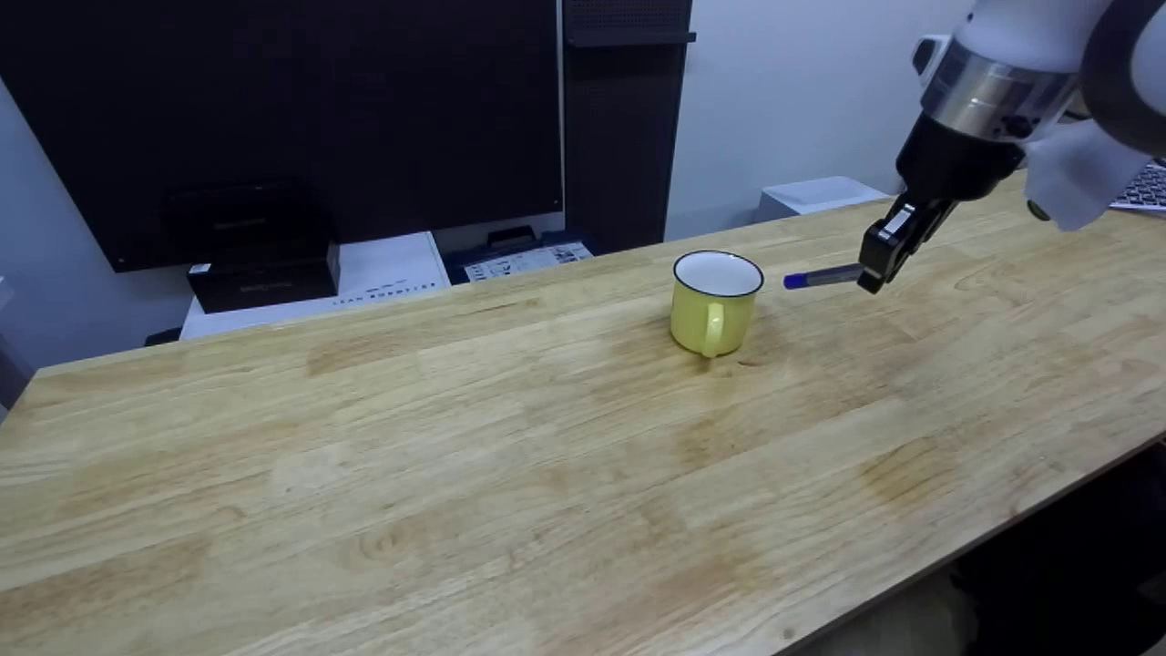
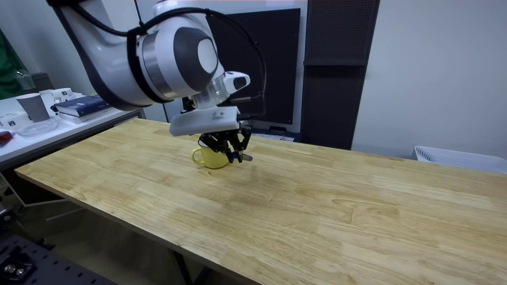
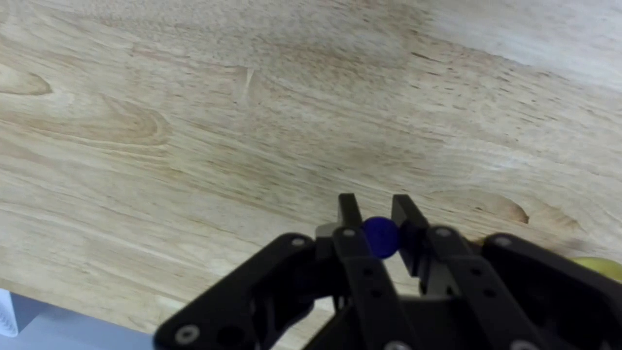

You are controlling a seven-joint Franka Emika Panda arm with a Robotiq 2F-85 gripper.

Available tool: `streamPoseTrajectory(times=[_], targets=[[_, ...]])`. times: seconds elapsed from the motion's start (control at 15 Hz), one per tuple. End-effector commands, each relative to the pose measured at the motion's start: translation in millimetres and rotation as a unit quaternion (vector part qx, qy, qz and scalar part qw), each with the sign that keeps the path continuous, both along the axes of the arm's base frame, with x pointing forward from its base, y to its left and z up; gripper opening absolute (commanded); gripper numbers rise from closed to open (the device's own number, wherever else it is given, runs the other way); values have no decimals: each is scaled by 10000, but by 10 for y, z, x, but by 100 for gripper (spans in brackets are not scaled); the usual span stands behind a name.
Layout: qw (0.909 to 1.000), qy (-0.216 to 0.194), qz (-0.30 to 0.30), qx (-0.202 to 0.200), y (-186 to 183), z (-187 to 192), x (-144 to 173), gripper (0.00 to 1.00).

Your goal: Take the blue marker out of the yellow mug

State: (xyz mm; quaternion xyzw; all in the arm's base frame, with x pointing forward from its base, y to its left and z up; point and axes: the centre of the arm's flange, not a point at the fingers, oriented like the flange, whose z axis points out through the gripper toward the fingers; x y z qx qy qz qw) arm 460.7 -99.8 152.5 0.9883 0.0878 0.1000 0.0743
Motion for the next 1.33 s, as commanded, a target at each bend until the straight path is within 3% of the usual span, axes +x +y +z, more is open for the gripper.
streamPoseTrajectory(times=[0.0, 0.33, 0.4, 0.53, 0.93, 1.27], targets=[[9999, -56, -40, 97, -27, -191, 169, 6], [9995, 71, -133, 281, -42, -317, 232, 6], [9993, 114, -165, 327, -38, -329, 236, 47], [9989, 151, -203, 388, -36, -332, 240, 53], [9973, 268, -454, 512, -33, -192, 194, 95], [9788, 1367, -1381, 655, 55, 190, -31, 100]])
